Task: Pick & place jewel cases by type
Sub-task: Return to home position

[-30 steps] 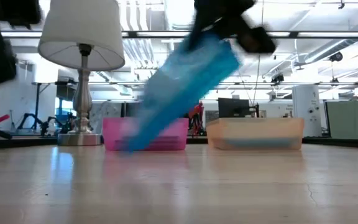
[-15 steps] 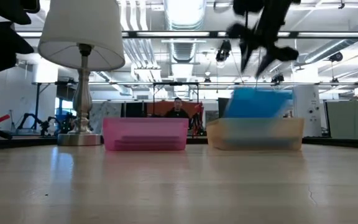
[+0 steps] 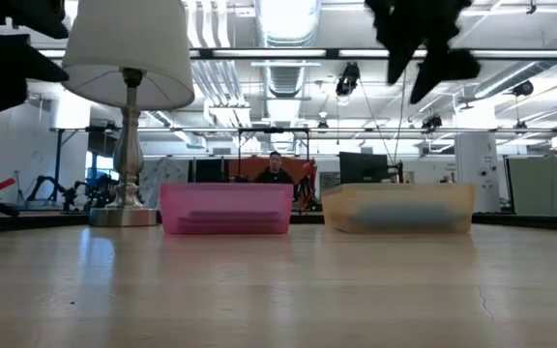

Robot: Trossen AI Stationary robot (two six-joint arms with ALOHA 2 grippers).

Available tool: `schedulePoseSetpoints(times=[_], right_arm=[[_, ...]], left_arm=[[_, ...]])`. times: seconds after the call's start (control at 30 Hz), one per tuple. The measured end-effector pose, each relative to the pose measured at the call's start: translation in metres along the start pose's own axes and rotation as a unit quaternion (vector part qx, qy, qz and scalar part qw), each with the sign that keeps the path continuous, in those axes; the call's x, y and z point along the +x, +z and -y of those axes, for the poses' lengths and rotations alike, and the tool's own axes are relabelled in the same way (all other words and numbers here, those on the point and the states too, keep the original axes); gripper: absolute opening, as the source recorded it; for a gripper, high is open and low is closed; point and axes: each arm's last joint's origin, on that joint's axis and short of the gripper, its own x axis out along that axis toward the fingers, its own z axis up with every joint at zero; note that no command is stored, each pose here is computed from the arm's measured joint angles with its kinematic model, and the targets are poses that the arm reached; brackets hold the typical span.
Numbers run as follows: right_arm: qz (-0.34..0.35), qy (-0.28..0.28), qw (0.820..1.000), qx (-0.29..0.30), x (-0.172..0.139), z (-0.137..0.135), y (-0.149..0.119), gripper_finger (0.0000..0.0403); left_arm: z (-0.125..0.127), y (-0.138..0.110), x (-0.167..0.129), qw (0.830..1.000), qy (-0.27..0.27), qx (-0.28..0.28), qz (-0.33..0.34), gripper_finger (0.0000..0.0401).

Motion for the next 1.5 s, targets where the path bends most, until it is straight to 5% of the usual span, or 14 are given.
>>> schedulePoseSetpoints(times=[0.2, 0.3, 0.37, 0.4, 0.43, 0.5, 0.63, 0.7, 0.83, 0.9, 1.07, 1.2, 1.4, 1.5], right_arm=[[-0.015, 0.094, 0.994, -0.051, -0.012, -0.049, -0.08, 0.0226], [-0.035, 0.117, 0.992, -0.014, -0.024, -0.058, -0.101, 0.0226], [0.015, 0.132, 0.991, 0.02, -0.033, -0.065, -0.11, 0.0226], [0.06, 0.163, 0.984, -0.036, -0.039, -0.072, -0.118, 0.0226], [0.107, 0.215, 0.964, -0.111, -0.049, -0.084, -0.126, 0.0226], [0.193, 0.293, 0.922, -0.163, -0.062, -0.099, -0.128, 0.0226], [0.214, 0.484, 0.811, -0.247, -0.048, -0.107, -0.112, 0.0226], [0.181, 0.565, 0.753, -0.285, -0.023, -0.101, -0.098, 0.0226], [0.187, 0.582, 0.728, -0.308, -0.021, -0.074, -0.077, 0.0225], [0.206, 0.565, 0.727, -0.331, -0.037, -0.058, -0.075, 0.0225], [0.228, 0.469, 0.775, -0.357, -0.061, -0.009, -0.082, 0.0226], [0.279, 0.476, 0.761, -0.342, -0.079, 0.034, -0.086, 0.0226], [0.297, 0.476, 0.763, -0.321, -0.048, 0.066, -0.1, 0.0226], [0.326, 0.441, 0.782, -0.296, -0.038, 0.078, -0.103, 0.0226]], left_arm=[[0.0, 0.005, 0.0, 0.999, 0.005, -0.018, 0.038, 0.0131], [0.007, 0.005, -0.001, 0.995, -0.03, -0.096, 0.023, 0.0131], [0.019, 0.009, -0.002, 0.994, -0.078, -0.055, 0.06, 0.0131], [0.028, 0.013, -0.004, 0.991, -0.113, -0.018, 0.076, 0.0131], [0.036, 0.02, -0.006, 0.984, -0.152, 0.011, 0.091, 0.0131], [0.053, 0.037, -0.01, 0.959, -0.257, 0.053, 0.106, 0.0131], [0.065, 0.072, -0.001, 0.877, -0.432, 0.155, 0.14, 0.0131], [0.064, 0.088, 0.011, 0.873, -0.429, 0.188, 0.135, 0.0131], [0.062, 0.117, 0.006, 0.88, -0.358, 0.263, 0.167, 0.0131], [0.064, 0.13, -0.017, 0.88, -0.331, 0.279, 0.197, 0.0131], [0.048, 0.137, -0.071, 0.891, -0.27, 0.306, 0.201, 0.0131], [0.021, 0.142, -0.109, 0.896, -0.218, 0.311, 0.229, 0.0131], [-0.02, 0.131, -0.122, 0.896, -0.227, 0.293, 0.243, 0.0131], [-0.039, 0.122, -0.117, 0.907, -0.224, 0.268, 0.236, 0.0131]])
